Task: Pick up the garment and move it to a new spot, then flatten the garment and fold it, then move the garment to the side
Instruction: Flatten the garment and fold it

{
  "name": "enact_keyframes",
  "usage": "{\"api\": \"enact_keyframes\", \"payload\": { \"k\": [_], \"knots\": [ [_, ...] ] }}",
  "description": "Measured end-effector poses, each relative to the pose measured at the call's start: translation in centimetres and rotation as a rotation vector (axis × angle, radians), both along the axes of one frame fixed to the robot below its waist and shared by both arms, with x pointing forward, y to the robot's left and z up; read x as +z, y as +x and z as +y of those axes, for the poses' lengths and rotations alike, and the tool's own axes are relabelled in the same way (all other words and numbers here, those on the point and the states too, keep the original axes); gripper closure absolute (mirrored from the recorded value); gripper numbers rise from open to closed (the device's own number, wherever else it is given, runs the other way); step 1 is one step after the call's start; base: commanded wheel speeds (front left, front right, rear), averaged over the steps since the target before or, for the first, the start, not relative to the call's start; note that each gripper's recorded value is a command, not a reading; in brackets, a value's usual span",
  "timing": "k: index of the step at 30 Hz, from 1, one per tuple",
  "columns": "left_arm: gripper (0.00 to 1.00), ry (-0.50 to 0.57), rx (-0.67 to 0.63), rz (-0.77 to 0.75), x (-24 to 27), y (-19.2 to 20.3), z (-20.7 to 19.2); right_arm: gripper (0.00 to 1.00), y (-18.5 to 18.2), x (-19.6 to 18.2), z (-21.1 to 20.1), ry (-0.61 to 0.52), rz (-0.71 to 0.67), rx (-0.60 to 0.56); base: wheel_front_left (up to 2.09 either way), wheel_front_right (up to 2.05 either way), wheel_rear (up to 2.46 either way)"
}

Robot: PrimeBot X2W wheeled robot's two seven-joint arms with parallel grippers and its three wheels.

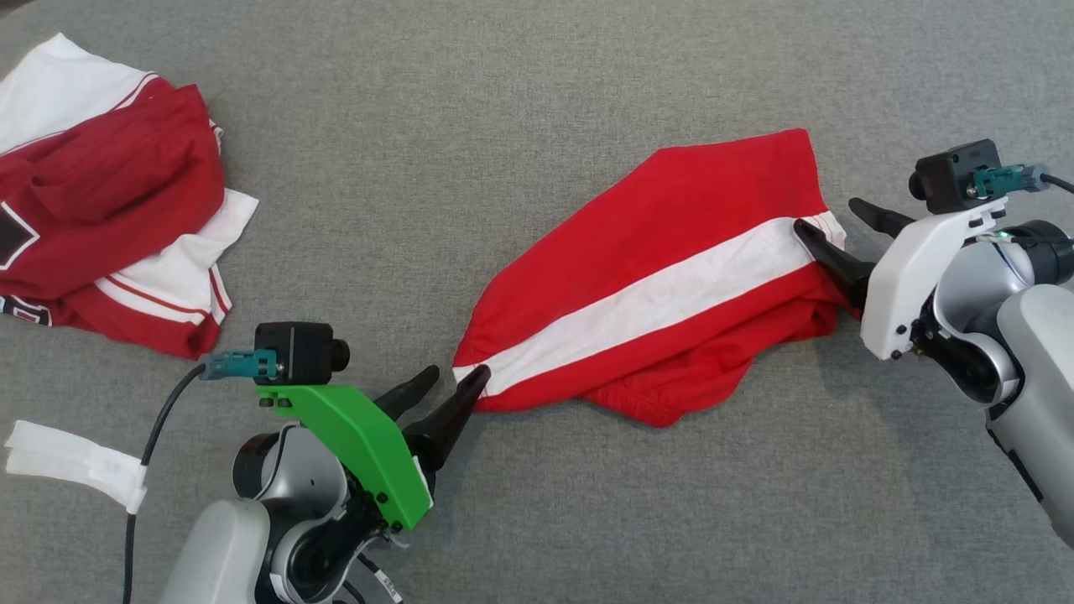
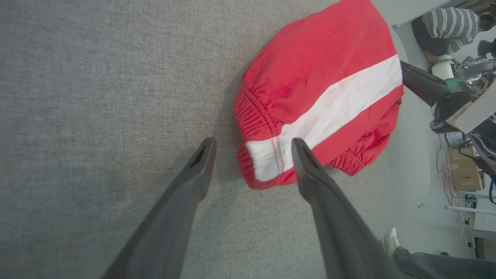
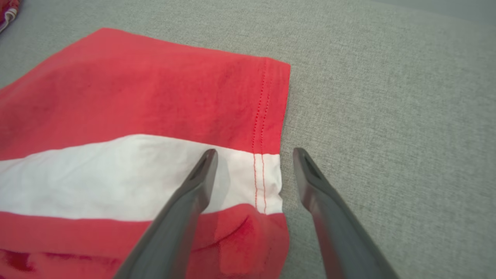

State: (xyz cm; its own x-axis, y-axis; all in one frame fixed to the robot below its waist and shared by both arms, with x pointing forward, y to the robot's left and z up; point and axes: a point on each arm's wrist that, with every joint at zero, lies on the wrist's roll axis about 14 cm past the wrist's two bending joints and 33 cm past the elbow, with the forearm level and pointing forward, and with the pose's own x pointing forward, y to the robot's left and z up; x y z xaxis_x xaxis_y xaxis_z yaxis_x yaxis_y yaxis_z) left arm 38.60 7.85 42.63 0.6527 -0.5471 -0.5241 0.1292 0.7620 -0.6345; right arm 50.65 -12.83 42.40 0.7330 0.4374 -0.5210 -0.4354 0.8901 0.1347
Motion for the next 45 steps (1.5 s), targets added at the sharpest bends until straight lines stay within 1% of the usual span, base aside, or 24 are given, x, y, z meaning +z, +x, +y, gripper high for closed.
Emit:
{"api": "enact_keyframes", "payload": {
  "k": [5, 12, 13, 14, 15, 16, 17, 27, 34, 35, 37, 38, 39, 40, 42, 43, 44, 45],
  "knots": [
    [0.0, -0.003, -0.01, 0.011, -0.4, -0.1, -0.4, 0.0, -0.1, 0.6, -0.2, 0.003, -0.01, 0.003, 0.0, 0.0, 0.0],
    [0.0, -0.008, -0.025, 0.035, -1.2, -0.4, -0.9, 0.0, -1.1, -0.5, 1.3, 0.034, 0.036, 0.028, 0.0, 0.0, 0.0],
    [0.11, -0.01, -0.027, 0.037, -1.3, -0.4, -1.0, 0.0, -1.3, -0.7, 1.5, 0.039, 0.041, 0.032, 0.0, 0.0, 0.0],
    [0.4, -0.012, -0.025, 0.034, -1.4, -0.4, -1.0, 0.0, -1.3, -0.8, 1.7, 0.043, 0.045, 0.034, 0.0, 0.0, 0.0],
    [0.61, -0.015, -0.024, 0.032, -1.4, -0.3, -1.1, 0.0, -1.4, -0.9, 1.8, 0.045, 0.049, 0.035, 0.0, 0.0, 0.0],
    [0.89, -0.017, -0.022, 0.031, -1.5, -0.3, -1.1, 0.0, -1.5, -1.1, 1.8, 0.046, 0.052, 0.035, 0.0, 0.0, 0.0],
    [1.0, -0.018, -0.022, 0.035, -1.6, -0.3, -1.1, 0.0, -1.5, -1.2, 1.8, 0.046, 0.054, 0.036, 0.0, 0.0, 0.0],
    [1.0, -0.02, -0.017, 0.027, -1.8, -0.2, -1.1, 0.0, -1.5, -0.9, 1.6, 0.06, 0.052, 0.02, 0.0, 0.0, 0.0],
    [1.0, -0.025, -0.011, 0.027, -2.0, -0.1, -1.2, 0.0, -2.3, -2.2, 1.3, 0.07, 0.091, 0.002, 0.0, 0.0, 0.0],
    [1.0, -0.025, -0.011, 0.028, -2.1, -0.1, -1.2, 0.03, -2.3, -2.2, 1.3, 0.071, 0.093, 0.001, 0.0, 0.0, 0.0],
    [1.0, -0.026, -0.007, 0.026, -2.1, 0.0, -1.2, 0.21, -2.3, -2.3, 1.4, 0.075, 0.093, 0.0, 0.0, 0.0, 0.0],
    [1.0, -0.026, -0.005, 0.025, -2.1, 0.0, -1.1, 0.33, -2.3, -2.4, 1.5, 0.077, 0.095, -0.001, 0.0, 0.0, 0.0],
    [1.0, -0.025, -0.004, 0.024, -2.1, 0.1, -1.1, 0.48, -2.3, -2.4, 1.5, 0.079, 0.095, -0.001, 0.0, 0.0, 0.0],
    [1.0, -0.025, -0.004, 0.023, -2.1, 0.1, -1.1, 0.48, -2.3, -2.4, 1.6, 0.083, 0.097, -0.002, 0.0, 0.0, 0.0],
    [1.0, -0.025, -0.005, 0.021, -2.0, 0.0, -1.1, 0.6, -2.3, -2.5, 1.6, 0.086, 0.102, -0.006, 0.0, 0.0, 0.0],
    [1.0, -0.025, -0.004, 0.02, -2.0, 0.0, -1.1, 0.72, -2.3, -2.5, 1.5, 0.086, 0.104, -0.011, 0.0, 0.0, 0.0],
    [1.0, -0.025, -0.003, 0.019, -1.9, 0.0, -1.0, 0.79, -2.3, -2.6, 1.4, 0.087, 0.106, -0.015, 0.0, 0.0, 0.0],
    [1.0, -0.025, -0.003, 0.018, -1.9, 0.0, -1.0, 0.9, -2.3, -2.6, 1.3, 0.088, 0.108, -0.017, 0.0, 0.0, 0.0]
  ]
}}
